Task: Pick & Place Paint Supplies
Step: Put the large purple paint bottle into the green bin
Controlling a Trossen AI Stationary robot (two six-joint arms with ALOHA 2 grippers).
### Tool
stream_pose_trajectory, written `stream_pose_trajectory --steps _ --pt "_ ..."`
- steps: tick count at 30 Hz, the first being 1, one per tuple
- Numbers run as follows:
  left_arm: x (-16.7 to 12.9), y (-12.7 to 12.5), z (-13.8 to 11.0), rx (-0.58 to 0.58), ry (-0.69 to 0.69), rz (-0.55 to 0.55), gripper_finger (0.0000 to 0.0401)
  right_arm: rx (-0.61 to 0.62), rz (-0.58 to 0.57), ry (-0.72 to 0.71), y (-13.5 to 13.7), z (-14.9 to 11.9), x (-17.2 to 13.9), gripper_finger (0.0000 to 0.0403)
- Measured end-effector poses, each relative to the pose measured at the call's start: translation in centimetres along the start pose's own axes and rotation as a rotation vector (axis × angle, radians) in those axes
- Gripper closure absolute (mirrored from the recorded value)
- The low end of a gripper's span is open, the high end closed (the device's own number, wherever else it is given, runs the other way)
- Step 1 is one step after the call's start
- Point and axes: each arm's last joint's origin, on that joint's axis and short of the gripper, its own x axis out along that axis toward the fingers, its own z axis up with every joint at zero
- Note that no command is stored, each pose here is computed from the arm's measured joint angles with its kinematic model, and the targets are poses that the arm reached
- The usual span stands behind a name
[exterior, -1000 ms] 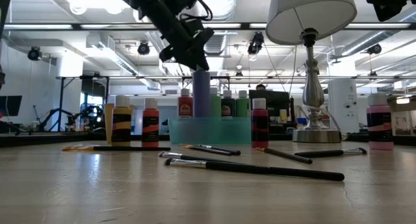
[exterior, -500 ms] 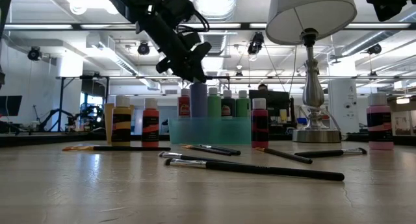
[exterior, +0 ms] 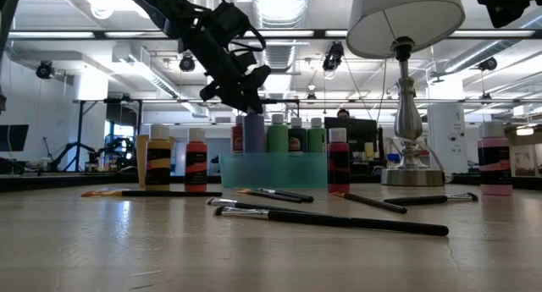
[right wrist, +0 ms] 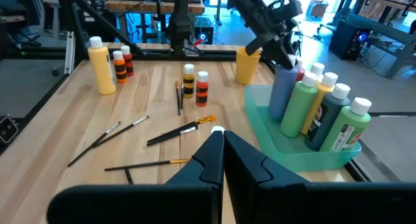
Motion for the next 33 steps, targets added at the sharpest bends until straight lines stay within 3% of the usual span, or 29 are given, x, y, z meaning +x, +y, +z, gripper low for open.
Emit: stream_pose_trajectory --steps 33 --pt "3.5 0.6 0.9 0.077 -0.029 0.008 0.0267 0.0 0.0 0.0 0.0 0.0 0.0 0.0394"
